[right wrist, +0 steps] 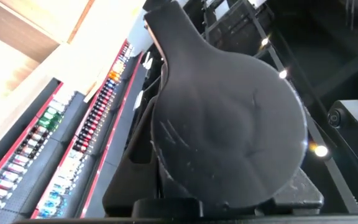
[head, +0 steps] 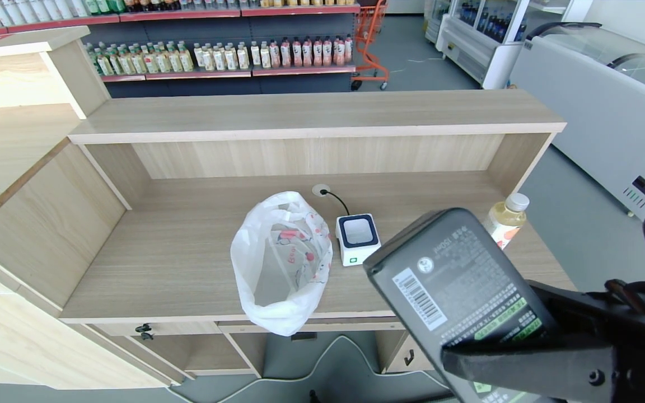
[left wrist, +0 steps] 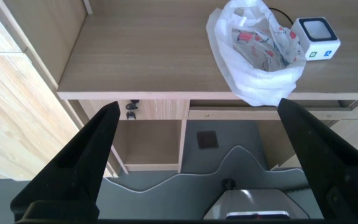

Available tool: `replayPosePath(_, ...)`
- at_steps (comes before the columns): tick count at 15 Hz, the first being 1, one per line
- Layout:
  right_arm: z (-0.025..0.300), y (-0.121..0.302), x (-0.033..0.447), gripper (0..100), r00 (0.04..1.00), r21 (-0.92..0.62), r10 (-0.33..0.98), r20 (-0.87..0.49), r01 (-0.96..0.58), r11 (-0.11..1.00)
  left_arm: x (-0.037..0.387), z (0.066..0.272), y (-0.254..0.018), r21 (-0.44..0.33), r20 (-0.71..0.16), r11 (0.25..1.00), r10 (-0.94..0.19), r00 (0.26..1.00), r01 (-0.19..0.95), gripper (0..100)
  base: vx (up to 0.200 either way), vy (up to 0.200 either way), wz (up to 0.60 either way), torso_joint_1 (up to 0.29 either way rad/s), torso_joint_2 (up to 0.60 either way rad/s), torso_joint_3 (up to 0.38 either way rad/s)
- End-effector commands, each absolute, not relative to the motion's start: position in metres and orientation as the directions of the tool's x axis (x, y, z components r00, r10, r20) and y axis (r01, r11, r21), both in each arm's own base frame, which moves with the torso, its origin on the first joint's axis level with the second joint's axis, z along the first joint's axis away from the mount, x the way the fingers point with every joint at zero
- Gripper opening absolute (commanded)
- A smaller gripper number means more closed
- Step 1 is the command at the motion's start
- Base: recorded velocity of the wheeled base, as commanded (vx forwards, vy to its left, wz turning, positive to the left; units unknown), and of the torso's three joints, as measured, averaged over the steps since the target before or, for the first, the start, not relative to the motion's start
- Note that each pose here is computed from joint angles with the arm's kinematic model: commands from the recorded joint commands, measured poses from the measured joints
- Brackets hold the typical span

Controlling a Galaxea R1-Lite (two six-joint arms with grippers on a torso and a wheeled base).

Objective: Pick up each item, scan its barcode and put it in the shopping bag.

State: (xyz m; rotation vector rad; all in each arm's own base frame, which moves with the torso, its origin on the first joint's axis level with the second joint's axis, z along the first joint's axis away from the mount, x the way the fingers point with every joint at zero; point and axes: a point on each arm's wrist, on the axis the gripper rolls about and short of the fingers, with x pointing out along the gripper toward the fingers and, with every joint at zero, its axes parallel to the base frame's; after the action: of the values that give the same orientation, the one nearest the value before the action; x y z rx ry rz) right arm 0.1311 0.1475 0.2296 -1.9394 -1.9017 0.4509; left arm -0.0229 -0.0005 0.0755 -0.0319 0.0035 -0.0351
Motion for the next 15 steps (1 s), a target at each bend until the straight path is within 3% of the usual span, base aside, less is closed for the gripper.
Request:
replayPosePath(1,0.244,0.138,0.154,0,0.153,-0.627,0.985,0.078,0.776,-0.071,-0.023,0.075,-0.001,-0.032,-0.003,0.999,-0.035,0.999,0.035,100,0.000,0.000,0.00,0.000,0.00,0.000)
replayPosePath(2,0.245,0.122,0.175,0,0.306,-0.786,0.949,0.077,0.604,-0.131,-0.023,0.075,-0.001,-0.032,-0.003,0.999,-0.035,0.999,0.035,100,0.000,0.000,0.00,0.000,0.00,0.000)
replayPosePath(3,0.233,0.096,0.188,0,0.500,-0.942,0.865,0.039,0.308,-0.135,-0.023,0.075,-0.001,-0.032,-0.003,0.999,-0.035,0.999,0.035,100,0.000,0.000,0.00,0.000,0.00,0.000)
replayPosePath(4,0.217,0.062,0.190,0,0.685,-0.999,0.728,-0.001,0.026,-0.027,-0.023,0.075,-0.001,-0.032,-0.003,0.999,-0.035,0.999,0.035,100,0.000,0.000,0.00,0.000,0.00,0.000)
replayPosePath(5,0.215,0.030,0.187,0,0.802,-0.991,0.597,-0.016,-0.091,0.096,-0.023,0.075,-0.001,-0.032,-0.003,0.999,-0.035,0.999,0.035,100,0.000,0.000,0.00,0.000,0.00,0.000)
replayPosePath(6,0.208,0.008,0.187,0,0.852,-0.967,0.517,-0.079,-0.192,0.169,-0.023,0.075,-0.001,-0.032,-0.003,0.999,-0.035,0.999,0.035,100,0.000,0.000,0.00,0.000,0.00,0.000)
replayPosePath(8,0.202,-0.022,0.185,0,0.864,-0.909,0.482,-0.147,-0.310,0.277,-0.023,0.075,-0.001,-0.032,-0.003,0.999,-0.035,0.999,0.035,100,0.000,0.000,0.00,0.000,0.00,0.000)
replayPosePath(10,0.198,-0.041,0.178,0,0.834,-0.869,0.528,-0.157,-0.371,0.328,-0.023,0.075,-0.001,-0.032,-0.003,0.999,-0.035,0.999,0.035,100,0.000,0.000,0.00,0.000,0.00,0.000)
replayPosePath(15,0.200,-0.049,0.175,0,0.827,-0.797,0.529,-0.191,-0.445,0.408,-0.023,0.075,-0.001,-0.032,-0.003,0.999,-0.035,0.999,0.035,100,0.000,0.000,0.12,0.000,0.00,0.000)
